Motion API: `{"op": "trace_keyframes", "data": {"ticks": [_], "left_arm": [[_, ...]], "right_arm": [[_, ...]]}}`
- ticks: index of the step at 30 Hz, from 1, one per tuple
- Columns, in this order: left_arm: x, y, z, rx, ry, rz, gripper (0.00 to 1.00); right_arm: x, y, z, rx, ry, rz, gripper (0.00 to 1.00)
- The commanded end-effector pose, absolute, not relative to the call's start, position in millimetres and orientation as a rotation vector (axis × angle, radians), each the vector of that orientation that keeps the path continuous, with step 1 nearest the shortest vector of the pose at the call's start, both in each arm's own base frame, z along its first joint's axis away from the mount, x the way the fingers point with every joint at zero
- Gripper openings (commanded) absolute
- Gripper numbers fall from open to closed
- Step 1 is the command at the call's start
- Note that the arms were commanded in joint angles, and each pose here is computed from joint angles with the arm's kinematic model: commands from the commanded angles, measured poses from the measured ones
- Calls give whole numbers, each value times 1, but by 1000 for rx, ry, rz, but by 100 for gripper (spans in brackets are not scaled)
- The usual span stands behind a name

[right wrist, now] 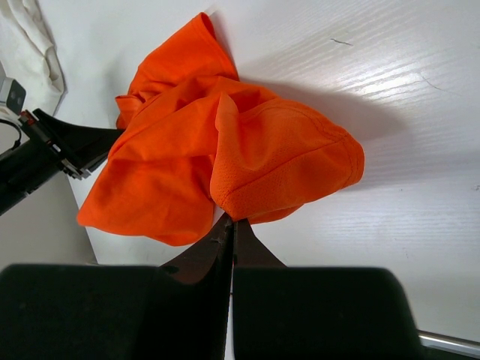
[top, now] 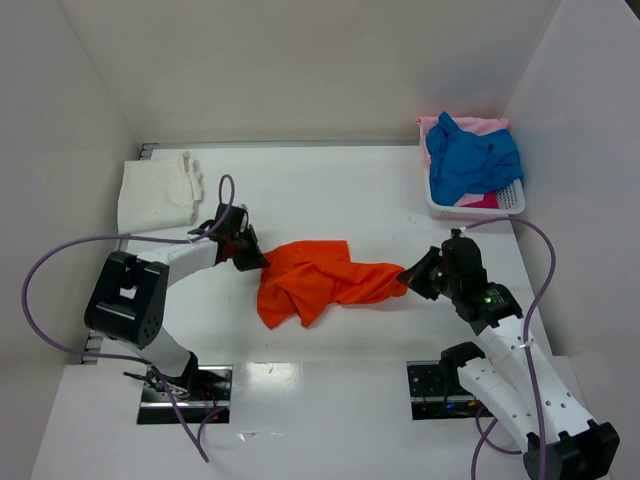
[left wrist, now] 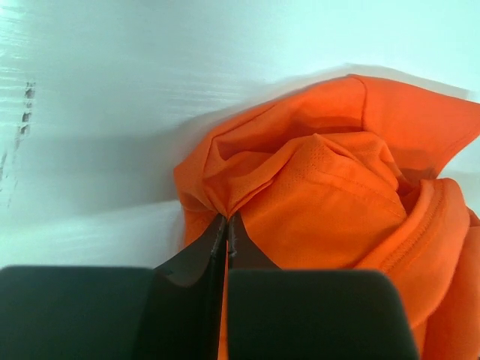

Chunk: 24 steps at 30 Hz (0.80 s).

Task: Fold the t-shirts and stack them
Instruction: Flatten out the tshirt

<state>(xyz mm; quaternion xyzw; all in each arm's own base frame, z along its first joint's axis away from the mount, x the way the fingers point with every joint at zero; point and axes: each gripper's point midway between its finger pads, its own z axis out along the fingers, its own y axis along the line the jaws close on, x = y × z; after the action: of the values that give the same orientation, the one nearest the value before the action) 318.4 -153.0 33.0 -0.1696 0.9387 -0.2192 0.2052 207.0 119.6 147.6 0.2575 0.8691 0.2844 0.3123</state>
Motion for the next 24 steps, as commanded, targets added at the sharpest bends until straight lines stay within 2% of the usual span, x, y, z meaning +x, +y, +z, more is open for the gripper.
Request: {"op": "trace_keyframes", "data": {"ticks": [1, 8, 13, 17, 24], "left_arm": [[342, -148, 90, -429, 2466, -607, 0], [373, -81, 212, -449, 2151, -563, 0], [380, -49, 272, -418, 2037, -477, 0], [385, -44, 306, -370, 1968, -442, 0], [387, -41, 315, -361, 1953, -422, 0]], "right_arm": [[217, 120, 167, 660, 2229, 770, 0], [221, 121, 175, 642, 2212, 775, 0], [232, 122, 191, 629, 2161, 790, 0], [243, 122, 205, 609, 2120, 779, 0], [259, 119, 237, 552, 2043, 760, 0]]}}
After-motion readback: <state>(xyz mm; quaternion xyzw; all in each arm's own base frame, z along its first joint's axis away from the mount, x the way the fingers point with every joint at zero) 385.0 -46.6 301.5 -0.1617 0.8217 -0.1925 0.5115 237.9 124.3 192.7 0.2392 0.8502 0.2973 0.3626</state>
